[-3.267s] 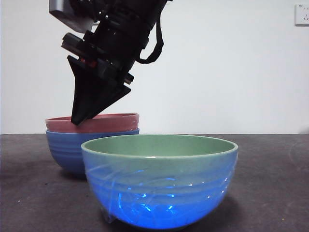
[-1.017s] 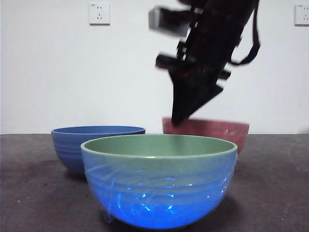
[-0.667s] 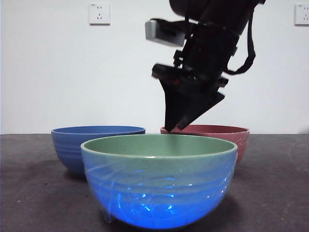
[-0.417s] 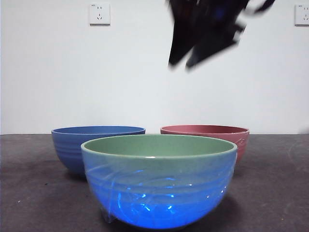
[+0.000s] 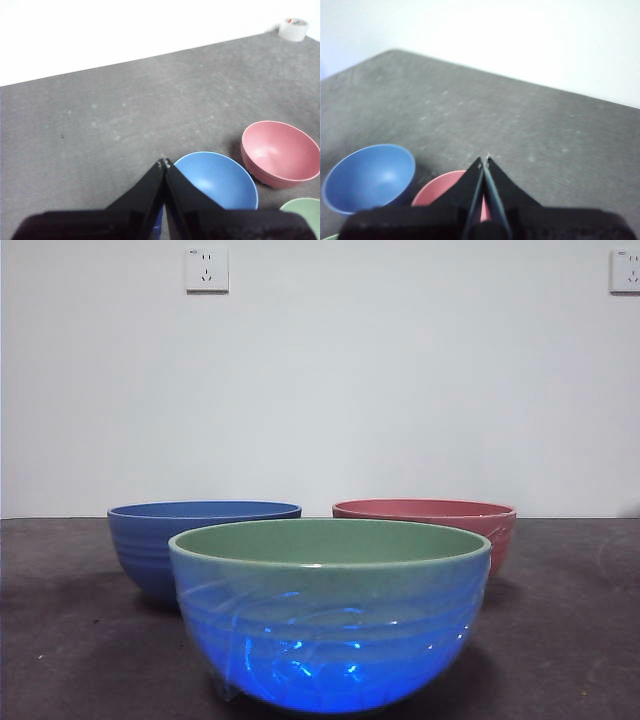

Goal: Pick up the green bowl on the top,put the green bowl on the left,pick up the red bowl in the middle,put the red bowl on the right

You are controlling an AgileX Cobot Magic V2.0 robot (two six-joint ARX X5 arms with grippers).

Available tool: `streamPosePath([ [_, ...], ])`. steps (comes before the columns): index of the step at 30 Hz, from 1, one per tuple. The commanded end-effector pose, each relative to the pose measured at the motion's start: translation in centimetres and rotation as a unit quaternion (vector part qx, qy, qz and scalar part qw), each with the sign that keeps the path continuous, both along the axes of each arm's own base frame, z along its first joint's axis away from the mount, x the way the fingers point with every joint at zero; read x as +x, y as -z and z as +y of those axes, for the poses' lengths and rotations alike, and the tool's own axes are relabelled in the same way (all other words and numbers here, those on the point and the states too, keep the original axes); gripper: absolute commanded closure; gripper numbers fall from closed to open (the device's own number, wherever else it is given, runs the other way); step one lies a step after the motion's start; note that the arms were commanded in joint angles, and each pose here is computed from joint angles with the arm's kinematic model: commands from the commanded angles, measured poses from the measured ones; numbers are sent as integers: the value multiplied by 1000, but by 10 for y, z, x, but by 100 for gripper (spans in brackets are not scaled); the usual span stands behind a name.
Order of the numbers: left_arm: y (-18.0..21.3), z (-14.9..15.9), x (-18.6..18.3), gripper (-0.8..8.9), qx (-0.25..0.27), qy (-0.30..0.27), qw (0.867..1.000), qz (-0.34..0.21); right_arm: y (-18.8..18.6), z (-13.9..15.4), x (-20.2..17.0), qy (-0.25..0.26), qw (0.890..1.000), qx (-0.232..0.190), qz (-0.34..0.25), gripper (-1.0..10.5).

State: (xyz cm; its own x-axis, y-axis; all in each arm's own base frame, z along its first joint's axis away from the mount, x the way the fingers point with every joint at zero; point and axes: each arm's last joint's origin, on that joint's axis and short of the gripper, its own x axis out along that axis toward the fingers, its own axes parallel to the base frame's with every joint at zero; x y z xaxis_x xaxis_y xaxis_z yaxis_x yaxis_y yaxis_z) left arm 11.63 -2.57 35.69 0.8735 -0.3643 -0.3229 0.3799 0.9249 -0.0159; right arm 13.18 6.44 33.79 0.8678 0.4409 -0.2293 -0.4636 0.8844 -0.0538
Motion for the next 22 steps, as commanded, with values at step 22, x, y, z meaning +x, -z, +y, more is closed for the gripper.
streamPosePath([
  [22,66,2,-17,817,-5,-9,995,95,52,-15,-30,12,998,-2,70,945],
])
